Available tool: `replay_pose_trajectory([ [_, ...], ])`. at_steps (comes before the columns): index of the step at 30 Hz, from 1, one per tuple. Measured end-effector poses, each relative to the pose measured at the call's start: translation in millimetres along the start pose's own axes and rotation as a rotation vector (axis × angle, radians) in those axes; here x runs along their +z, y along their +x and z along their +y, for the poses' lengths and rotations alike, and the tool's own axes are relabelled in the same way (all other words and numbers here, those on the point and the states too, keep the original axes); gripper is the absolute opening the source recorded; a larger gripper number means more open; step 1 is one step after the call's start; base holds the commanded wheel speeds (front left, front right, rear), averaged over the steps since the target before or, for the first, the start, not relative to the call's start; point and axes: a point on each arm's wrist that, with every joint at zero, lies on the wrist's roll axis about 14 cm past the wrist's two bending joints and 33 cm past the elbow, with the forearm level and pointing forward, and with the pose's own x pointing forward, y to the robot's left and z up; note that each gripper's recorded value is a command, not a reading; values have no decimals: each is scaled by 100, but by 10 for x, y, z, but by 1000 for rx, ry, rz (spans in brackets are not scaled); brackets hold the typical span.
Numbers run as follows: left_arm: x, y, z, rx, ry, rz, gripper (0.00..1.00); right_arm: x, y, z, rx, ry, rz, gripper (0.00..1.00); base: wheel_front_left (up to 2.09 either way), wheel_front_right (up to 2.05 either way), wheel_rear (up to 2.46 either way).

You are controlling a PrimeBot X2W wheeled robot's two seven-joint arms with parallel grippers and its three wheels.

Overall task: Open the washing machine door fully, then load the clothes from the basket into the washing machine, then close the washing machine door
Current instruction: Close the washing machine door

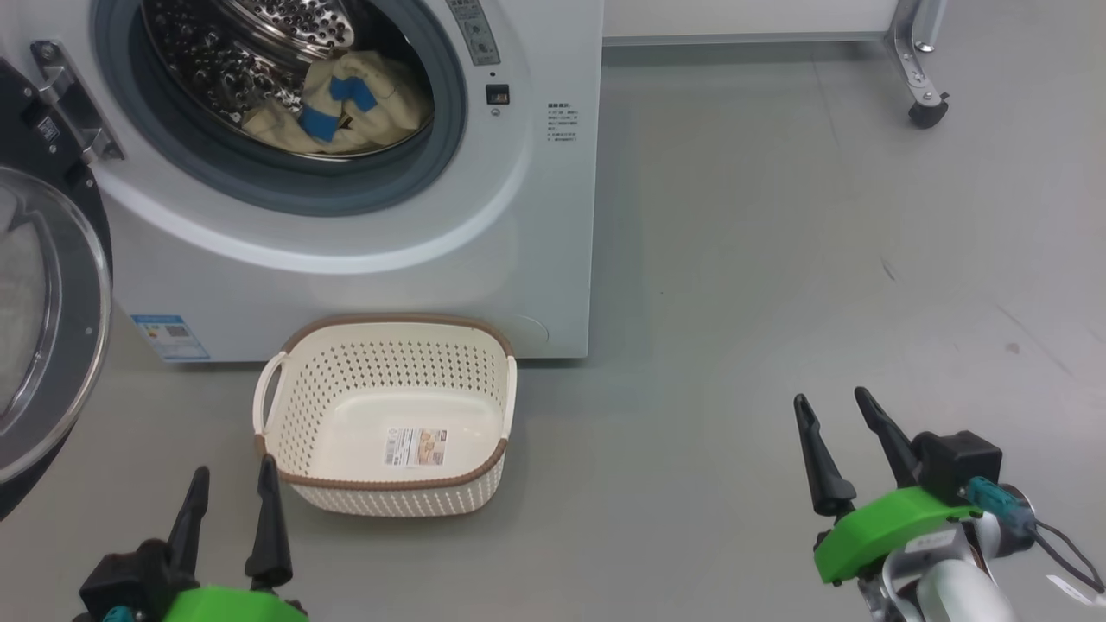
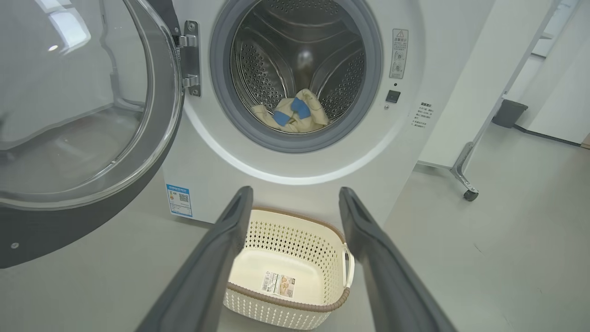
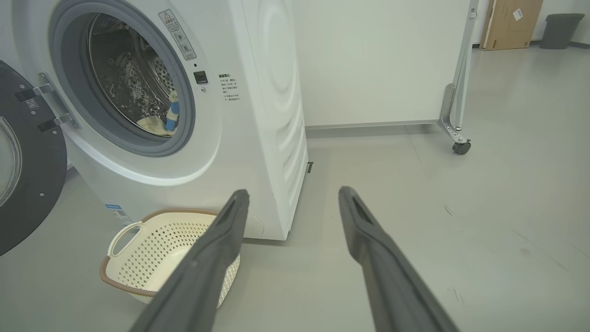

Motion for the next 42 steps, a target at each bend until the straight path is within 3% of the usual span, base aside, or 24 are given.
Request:
replay_pose_trajectory([
  [42, 26, -9, 5, 3, 13, -8, 100, -14, -13, 23, 5, 6, 4, 100, -15, 15, 0],
])
